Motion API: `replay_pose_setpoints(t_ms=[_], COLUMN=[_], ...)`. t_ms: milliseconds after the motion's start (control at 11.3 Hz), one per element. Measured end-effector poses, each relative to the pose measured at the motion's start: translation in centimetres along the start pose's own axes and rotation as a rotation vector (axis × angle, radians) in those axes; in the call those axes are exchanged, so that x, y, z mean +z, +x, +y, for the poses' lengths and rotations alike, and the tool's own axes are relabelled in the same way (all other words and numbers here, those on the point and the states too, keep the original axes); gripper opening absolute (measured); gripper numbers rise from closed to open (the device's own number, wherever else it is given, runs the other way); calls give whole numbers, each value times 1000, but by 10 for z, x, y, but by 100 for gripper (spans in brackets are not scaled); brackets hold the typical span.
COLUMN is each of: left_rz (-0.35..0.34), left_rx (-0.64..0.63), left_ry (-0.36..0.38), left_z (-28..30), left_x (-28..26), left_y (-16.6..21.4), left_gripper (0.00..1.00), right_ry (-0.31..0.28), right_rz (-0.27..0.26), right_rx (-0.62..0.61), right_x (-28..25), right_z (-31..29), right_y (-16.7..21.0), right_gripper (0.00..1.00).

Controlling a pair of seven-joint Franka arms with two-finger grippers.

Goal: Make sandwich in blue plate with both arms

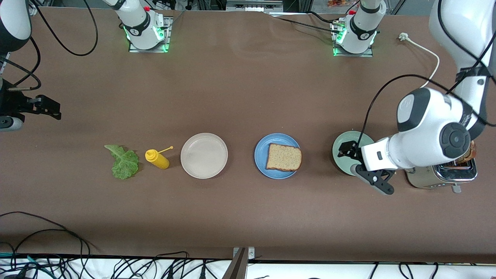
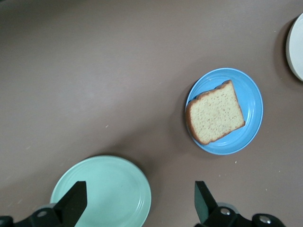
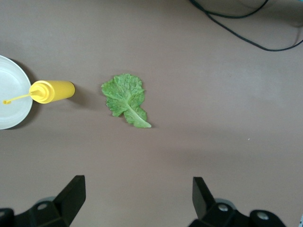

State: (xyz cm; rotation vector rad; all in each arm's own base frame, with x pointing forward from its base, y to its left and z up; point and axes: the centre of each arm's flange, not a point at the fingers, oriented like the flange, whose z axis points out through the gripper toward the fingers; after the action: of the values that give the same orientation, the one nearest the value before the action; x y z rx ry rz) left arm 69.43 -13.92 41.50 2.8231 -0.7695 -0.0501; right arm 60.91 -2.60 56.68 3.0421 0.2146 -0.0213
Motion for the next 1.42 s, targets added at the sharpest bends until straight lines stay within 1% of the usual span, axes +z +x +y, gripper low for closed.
replay_pose_setpoints(t_ms=[266, 355, 621, 888, 977, 1065, 1243, 1332, 1421], left_rz=[-23, -42, -83, -102, -109, -101, -72, -57, -34], left_rx=[-88, -108, -137, -168, -181, -195, -201, -211, -227], left_ry=[99, 121, 153, 181, 182, 182, 205, 187, 146], left_z=[19, 26, 45, 54, 49, 43, 57, 69, 77], left_x=[-55, -69, -109, -143, -147, -154, -176, -186, -193], left_y=[-18, -25, -48, -70, -76, -80, -88, -96, -106], left_gripper=[100, 100, 100, 100, 100, 100, 100, 100, 100], right_ry=[16, 20, 60, 71, 71, 68, 61, 58, 56], right_rz=[9, 9, -30, -87, -97, -93, -68, -62, -60], right_rx=[-15, -24, -103, -139, -146, -151, -183, -189, -193], right_x=[30, 44, 88, 136, 155, 178, 216, 231, 242], right_z=[-5, -7, -21, -32, -34, -35, -37, -38, -39], right_y=[21, 28, 46, 58, 62, 63, 62, 61, 61], right_gripper=[100, 100, 100, 100, 100, 100, 100, 100, 100])
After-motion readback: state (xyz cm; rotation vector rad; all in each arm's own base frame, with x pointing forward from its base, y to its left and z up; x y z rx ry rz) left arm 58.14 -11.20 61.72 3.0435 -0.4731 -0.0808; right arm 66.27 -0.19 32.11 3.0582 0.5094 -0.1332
